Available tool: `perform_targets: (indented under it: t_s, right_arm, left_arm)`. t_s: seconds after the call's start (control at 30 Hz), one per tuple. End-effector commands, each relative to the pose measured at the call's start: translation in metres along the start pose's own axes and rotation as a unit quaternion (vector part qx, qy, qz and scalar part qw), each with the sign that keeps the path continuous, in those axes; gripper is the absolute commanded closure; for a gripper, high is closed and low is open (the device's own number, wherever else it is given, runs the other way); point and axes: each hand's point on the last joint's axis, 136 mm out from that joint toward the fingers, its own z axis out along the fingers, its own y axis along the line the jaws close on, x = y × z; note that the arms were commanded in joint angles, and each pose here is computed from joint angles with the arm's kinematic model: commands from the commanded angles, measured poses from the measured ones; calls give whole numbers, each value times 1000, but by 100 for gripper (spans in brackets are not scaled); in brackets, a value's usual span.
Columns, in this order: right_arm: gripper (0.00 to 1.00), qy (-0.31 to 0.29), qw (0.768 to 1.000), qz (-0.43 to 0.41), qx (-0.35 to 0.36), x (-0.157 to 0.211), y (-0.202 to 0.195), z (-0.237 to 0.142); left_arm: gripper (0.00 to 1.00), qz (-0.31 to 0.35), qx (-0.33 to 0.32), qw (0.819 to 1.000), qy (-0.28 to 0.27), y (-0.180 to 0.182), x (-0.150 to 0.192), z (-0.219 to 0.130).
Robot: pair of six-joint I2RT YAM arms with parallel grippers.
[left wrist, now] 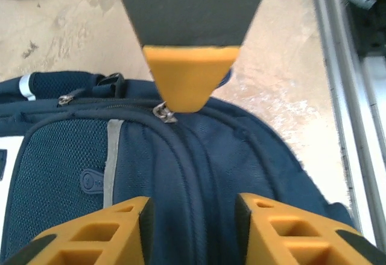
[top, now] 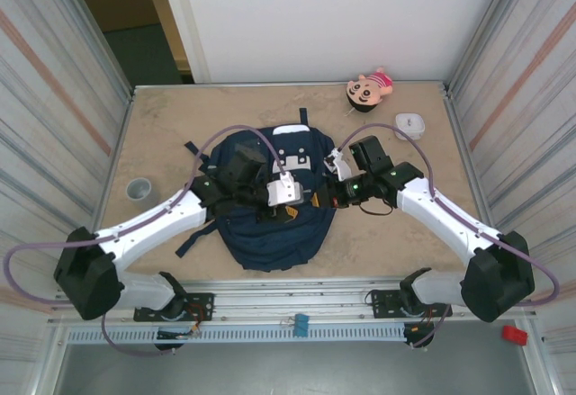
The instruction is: Pack the student bag
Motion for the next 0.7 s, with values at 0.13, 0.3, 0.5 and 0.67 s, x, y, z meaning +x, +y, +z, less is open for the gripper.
perform_targets:
  t_s: [0.13,0.3,0.5,0.67]
  right_arm:
    - [100,-25,1000,-4,3,-11,3,-11]
    - [100,-71,996,50,36,-32,-35,-19]
    - [100,-100,989,82,73,-63,-67,-17]
    - [100,-99,988,94,76,-80,-78,-4]
  left_arm:
    - [91,-4,-19,1000,5,14,-3,7]
    - [100,27,-3,1000,-15,0,-5,-2]
    - [100,64,25,996,-61,-21,-13,-14]
    - [100,80,46,993,-75,-31,-14,-15]
